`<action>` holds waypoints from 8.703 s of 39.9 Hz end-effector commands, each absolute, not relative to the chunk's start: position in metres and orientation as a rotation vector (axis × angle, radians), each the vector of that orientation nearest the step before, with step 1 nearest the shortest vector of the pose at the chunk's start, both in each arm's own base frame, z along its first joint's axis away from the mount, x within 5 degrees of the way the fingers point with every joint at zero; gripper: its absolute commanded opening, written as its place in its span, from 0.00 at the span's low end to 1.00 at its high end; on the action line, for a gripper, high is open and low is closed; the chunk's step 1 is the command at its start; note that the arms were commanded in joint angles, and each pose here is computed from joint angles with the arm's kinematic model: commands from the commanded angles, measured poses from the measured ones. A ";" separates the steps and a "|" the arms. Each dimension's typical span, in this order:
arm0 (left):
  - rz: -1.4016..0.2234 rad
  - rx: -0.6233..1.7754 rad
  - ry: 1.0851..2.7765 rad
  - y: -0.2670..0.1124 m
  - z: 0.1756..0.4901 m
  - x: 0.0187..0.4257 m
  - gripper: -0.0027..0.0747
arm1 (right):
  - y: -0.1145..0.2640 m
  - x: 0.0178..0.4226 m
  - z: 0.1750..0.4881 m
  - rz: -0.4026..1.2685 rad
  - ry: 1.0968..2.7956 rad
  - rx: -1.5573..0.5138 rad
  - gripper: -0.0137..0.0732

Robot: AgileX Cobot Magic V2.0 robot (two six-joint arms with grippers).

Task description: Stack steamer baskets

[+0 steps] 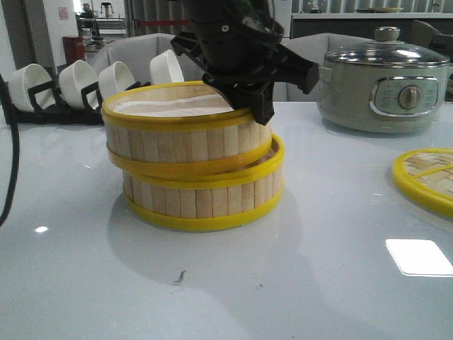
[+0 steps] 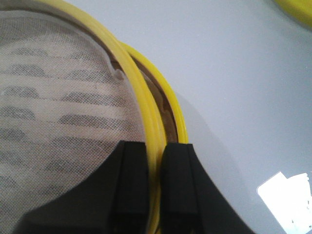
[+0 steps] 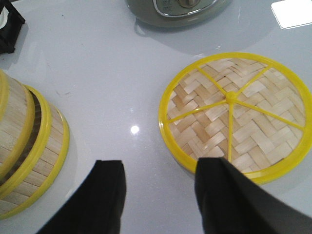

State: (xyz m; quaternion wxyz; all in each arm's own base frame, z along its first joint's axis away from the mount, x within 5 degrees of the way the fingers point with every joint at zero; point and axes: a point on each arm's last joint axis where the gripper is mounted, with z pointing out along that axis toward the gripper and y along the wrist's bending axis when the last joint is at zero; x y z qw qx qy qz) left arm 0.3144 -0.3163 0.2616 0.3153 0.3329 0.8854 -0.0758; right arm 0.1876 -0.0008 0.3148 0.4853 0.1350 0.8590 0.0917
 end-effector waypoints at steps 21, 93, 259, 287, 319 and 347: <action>-0.390 0.793 2.198 -0.324 0.302 0.310 0.14 | -0.002 0.191 0.335 0.208 1.975 0.290 0.67; -0.246 0.576 1.960 -0.227 0.437 0.322 0.13 | -0.002 0.191 0.335 0.208 1.976 0.290 0.67; -0.118 -0.013 1.773 -0.007 0.354 0.093 0.15 | -0.046 0.378 0.280 -0.068 2.564 0.231 0.55; -0.118 -0.013 1.773 -0.007 0.354 0.093 0.15 | -0.070 0.400 0.255 -0.083 2.619 0.307 0.55; -0.118 -0.013 1.773 -0.007 0.354 0.093 0.15 | -0.072 0.414 0.234 -0.081 2.595 0.301 0.54; -0.118 -0.013 1.773 -0.007 0.354 0.093 0.15 | -0.050 0.413 0.273 -0.060 2.593 0.241 0.21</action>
